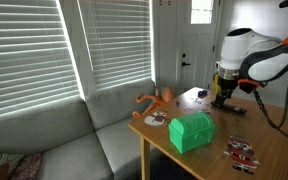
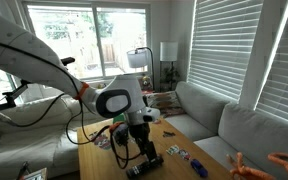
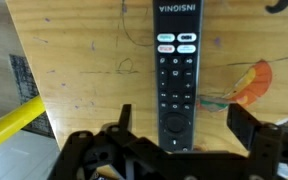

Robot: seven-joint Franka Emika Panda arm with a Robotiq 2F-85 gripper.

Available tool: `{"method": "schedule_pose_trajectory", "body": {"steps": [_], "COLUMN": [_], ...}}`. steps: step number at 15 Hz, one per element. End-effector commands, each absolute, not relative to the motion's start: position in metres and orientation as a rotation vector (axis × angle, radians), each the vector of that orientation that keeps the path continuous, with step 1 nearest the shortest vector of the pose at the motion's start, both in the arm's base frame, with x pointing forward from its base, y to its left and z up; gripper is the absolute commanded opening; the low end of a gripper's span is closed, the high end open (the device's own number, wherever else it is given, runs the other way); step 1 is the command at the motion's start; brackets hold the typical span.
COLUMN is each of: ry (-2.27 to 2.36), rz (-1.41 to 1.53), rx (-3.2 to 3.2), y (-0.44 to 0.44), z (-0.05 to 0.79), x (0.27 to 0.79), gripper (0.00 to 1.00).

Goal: Pick up the remote and place it right way up on the table

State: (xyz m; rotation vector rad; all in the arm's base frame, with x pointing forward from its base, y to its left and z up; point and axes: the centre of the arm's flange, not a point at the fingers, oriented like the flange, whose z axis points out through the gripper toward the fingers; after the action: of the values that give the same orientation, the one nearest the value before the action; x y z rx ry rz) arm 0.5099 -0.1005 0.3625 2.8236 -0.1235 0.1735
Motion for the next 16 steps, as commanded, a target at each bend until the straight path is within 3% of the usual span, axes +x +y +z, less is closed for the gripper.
{"method": "schedule_pose_trajectory", "body": {"steps": [1,16], "ry": [-0.124,-0.29], "rz": [0.258,0.493], "rx": [2.891,3.089], "y": [-0.101,-0.14], "z": [0.39,0.486], "x": [0.491,0.444], "gripper": [1.0,1.0]}}
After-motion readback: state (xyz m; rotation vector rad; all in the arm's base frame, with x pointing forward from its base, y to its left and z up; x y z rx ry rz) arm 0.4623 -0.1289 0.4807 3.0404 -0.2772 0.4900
